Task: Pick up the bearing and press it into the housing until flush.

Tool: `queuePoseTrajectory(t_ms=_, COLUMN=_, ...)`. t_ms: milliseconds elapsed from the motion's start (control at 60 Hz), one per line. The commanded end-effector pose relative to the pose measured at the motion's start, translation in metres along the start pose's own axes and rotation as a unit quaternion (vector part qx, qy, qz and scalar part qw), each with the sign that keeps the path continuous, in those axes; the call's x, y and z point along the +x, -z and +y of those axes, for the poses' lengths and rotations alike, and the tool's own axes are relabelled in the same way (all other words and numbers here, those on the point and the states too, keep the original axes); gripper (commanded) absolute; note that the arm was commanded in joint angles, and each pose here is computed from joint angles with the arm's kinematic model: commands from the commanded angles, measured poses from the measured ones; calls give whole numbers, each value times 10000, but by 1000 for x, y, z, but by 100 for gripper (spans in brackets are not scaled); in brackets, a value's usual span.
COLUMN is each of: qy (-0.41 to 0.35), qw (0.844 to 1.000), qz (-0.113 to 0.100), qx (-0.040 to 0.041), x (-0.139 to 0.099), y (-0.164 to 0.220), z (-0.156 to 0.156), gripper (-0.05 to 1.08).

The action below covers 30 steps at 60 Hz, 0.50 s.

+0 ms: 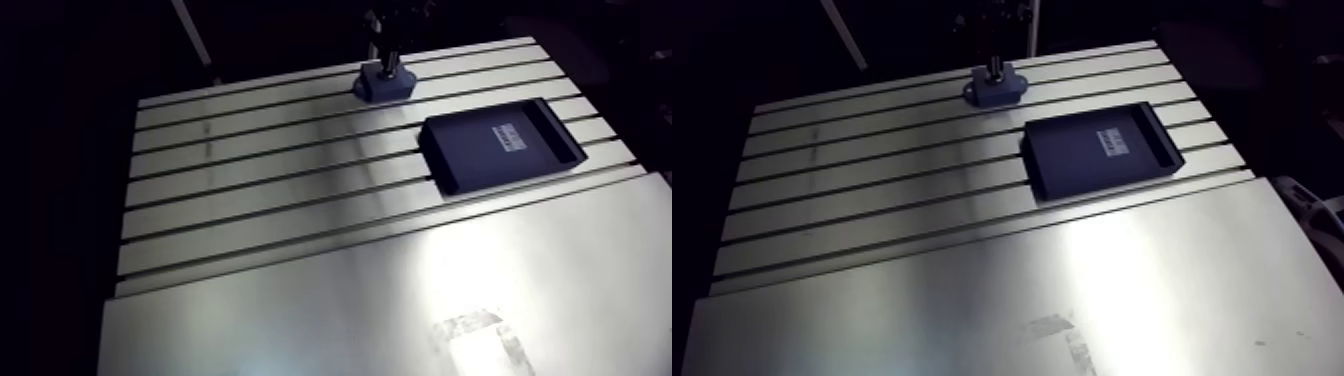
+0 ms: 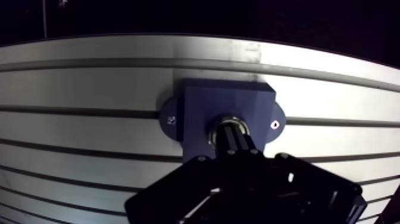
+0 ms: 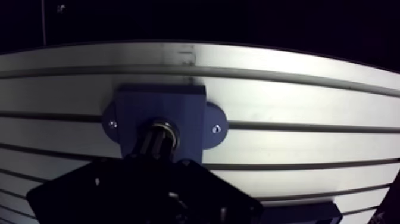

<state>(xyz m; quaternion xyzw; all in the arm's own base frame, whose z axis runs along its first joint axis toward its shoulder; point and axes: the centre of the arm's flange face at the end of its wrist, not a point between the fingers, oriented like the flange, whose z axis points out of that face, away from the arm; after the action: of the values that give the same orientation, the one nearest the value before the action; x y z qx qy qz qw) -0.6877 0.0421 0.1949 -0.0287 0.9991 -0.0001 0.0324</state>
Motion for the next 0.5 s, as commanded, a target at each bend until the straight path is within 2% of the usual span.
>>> queuePoseTrajectory(t_ms=17, qy=3, qw=10000, qz=-6, qx=3, x=0, y=0, z=0, gripper=108)
queuePoseTrajectory(t_ms=500, qy=4, qw=10000, qz=-24, qx=2, x=-2, y=-2, z=1, gripper=108)
